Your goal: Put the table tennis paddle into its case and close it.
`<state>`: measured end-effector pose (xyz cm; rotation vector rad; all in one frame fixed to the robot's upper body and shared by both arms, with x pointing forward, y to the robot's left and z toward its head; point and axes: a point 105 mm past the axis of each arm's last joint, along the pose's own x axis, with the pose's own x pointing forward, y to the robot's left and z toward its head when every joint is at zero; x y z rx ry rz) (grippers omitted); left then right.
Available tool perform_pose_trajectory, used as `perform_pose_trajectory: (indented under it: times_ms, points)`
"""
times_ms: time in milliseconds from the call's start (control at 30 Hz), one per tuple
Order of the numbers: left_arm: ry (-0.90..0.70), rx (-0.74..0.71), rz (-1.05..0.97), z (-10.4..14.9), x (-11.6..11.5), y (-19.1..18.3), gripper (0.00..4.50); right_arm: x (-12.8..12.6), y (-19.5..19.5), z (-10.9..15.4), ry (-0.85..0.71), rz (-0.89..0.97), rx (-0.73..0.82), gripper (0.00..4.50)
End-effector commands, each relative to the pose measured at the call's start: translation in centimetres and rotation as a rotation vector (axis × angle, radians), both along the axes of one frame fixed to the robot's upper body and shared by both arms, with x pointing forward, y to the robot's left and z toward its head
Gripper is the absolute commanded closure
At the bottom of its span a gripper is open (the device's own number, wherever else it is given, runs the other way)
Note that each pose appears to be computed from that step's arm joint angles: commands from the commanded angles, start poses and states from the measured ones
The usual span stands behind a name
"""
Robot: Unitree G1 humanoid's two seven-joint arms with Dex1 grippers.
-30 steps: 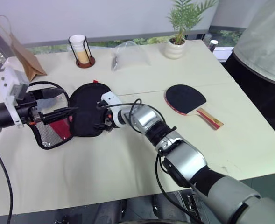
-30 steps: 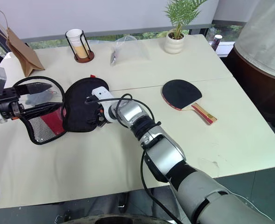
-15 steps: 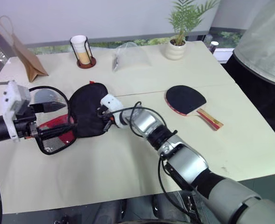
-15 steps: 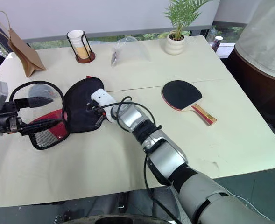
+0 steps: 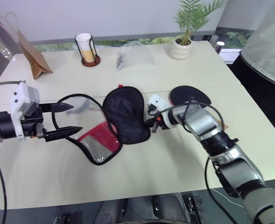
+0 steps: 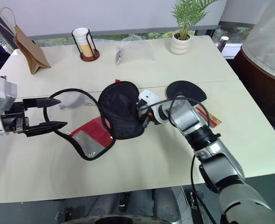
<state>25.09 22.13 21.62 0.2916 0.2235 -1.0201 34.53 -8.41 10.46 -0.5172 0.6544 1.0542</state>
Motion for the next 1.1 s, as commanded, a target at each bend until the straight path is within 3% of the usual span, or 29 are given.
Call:
perform_pose_trajectory:
  times_ms: [33, 400, 700, 800, 1033, 1100]
  points:
    - [-0.043, 0.010, -0.008, 0.7, 0.3, -0.1, 0.00, -0.1, -1.0, 0.6, -0.033, 0.017, -0.015, 4.44]
    - [-0.036, 0.022, -0.035, 0.3, 0.5, -0.5, 0.00, 1.5, -4.8, 1.8, -0.093, -0.042, -0.066, 4.44]
    - [-0.040, 0.029, -0.038, 0.3, 0.6, -0.7, 0.00, 2.2, -5.2, 2.4, -0.108, -0.067, -0.056, 4.44]
    - [-0.043, 0.026, -0.039, 0.3, 0.7, -0.8, 0.00, 2.4, -4.9, 2.8, -0.116, -0.086, -0.030, 3.57]
    - [-0.042, 0.017, -0.044, 0.2, 0.7, -1.2, 0.00, 3.5, -6.6, 8.0, -0.210, -0.211, 0.080, 0.06]
    - [-0.041, 0.014, -0.046, 0.2, 0.8, -1.3, 0.00, 3.6, -8.6, 10.1, -0.264, -0.281, 0.098, 0.06]
